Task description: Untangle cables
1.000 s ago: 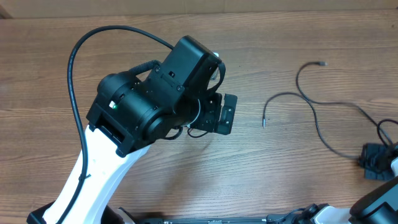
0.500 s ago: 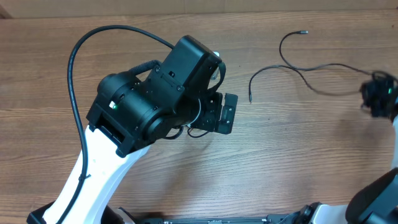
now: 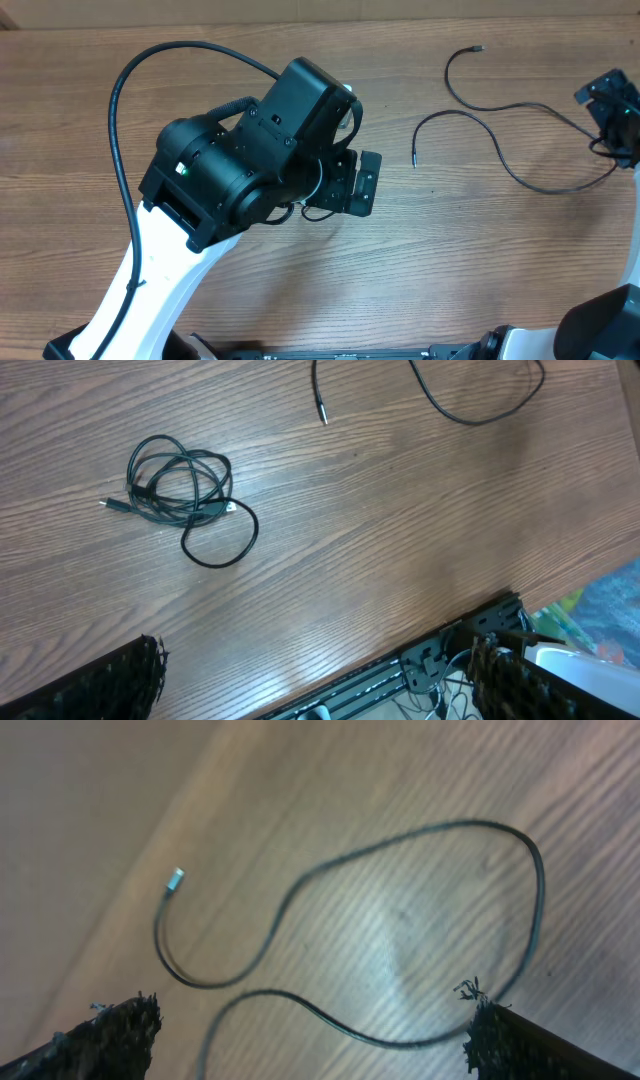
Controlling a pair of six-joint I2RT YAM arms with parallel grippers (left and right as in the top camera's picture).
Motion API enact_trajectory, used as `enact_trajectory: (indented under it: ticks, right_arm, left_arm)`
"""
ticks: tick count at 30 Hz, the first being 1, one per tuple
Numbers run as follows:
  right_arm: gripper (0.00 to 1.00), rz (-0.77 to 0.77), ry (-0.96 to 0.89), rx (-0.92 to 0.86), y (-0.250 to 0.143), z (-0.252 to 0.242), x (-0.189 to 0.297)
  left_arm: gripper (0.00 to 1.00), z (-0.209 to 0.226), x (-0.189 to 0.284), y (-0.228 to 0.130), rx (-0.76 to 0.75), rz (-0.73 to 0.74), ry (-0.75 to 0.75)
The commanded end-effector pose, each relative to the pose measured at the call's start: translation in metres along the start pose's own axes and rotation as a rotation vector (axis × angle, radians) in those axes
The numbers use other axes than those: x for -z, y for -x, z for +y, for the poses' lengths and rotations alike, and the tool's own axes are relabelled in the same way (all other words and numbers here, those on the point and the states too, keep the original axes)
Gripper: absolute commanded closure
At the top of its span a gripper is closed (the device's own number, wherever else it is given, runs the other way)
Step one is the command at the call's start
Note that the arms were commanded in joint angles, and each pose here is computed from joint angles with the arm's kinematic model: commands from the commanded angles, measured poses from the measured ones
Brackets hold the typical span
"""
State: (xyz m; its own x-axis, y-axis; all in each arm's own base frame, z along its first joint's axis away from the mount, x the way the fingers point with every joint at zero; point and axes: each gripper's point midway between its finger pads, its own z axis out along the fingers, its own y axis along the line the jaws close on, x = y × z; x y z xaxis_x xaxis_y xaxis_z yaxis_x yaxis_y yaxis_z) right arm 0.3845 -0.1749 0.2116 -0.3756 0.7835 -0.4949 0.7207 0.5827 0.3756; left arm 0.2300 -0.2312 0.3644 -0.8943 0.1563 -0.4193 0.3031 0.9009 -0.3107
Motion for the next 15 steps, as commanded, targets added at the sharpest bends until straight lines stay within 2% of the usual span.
enact_trajectory:
  ticks: [1,4,7,10,13,15]
  right_arm:
    - [0.0,0.082,0.005,0.047,-0.022,-0.005,-0.017]
    - [0.0,0.191,0.096,0.123,-0.048,0.009,-0.028]
    - [0.0,0.283,0.098,0.15,-0.074,0.012,-0.04]
    - [0.0,0.343,0.004,0.161,-0.096,-0.001,-0.054]
    - [0.0,0.358,-0.192,0.05,-0.106,-0.033,-0.064]
    - [0.0,0.376,-0.261,-0.006,-0.113,-0.045,-0.07]
  left_arm:
    - [0.0,0.0,-0.005,0.0,-0.013,0.016,0.002]
    - [0.0,0.0,-0.005,0.0,-0.013,0.016,0.003]
    - [0.0,0.0,-0.005,0.0,-0.013,0.016,0.003]
    - [0.0,0.0,-0.005,0.0,-0.013,0.016,0.003]
    - [0.0,0.0,-0.005,0.0,-0.013,0.016,0.003]
    - [0.01,0.0,-0.005,0.0,-0.013,0.016,0.003]
